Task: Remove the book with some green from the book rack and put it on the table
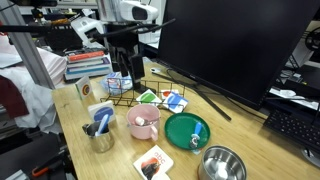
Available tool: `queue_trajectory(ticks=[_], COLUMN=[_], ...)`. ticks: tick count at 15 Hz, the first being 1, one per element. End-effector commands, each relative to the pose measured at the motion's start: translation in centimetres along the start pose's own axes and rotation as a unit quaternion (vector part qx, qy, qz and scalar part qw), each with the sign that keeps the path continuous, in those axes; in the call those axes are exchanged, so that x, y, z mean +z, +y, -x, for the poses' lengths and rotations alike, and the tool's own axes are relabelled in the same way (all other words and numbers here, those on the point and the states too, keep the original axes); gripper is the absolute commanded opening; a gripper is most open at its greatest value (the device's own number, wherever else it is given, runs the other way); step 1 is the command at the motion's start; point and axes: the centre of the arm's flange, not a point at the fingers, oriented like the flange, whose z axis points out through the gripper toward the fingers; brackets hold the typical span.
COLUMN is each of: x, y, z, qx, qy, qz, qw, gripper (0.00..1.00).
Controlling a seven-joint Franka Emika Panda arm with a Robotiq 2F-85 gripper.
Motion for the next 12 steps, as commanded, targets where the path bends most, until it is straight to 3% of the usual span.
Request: queue_trajectory(ticks=[1,12], x=[1.0,1.9], y=[0.1,-0.2], z=[-0.5,-0.8], qx=[0.015,0.039], qy=[0.0,0.0], qz=[0.005,-0.004], qw=[0.9999,0.9992], gripper=[1.0,1.0])
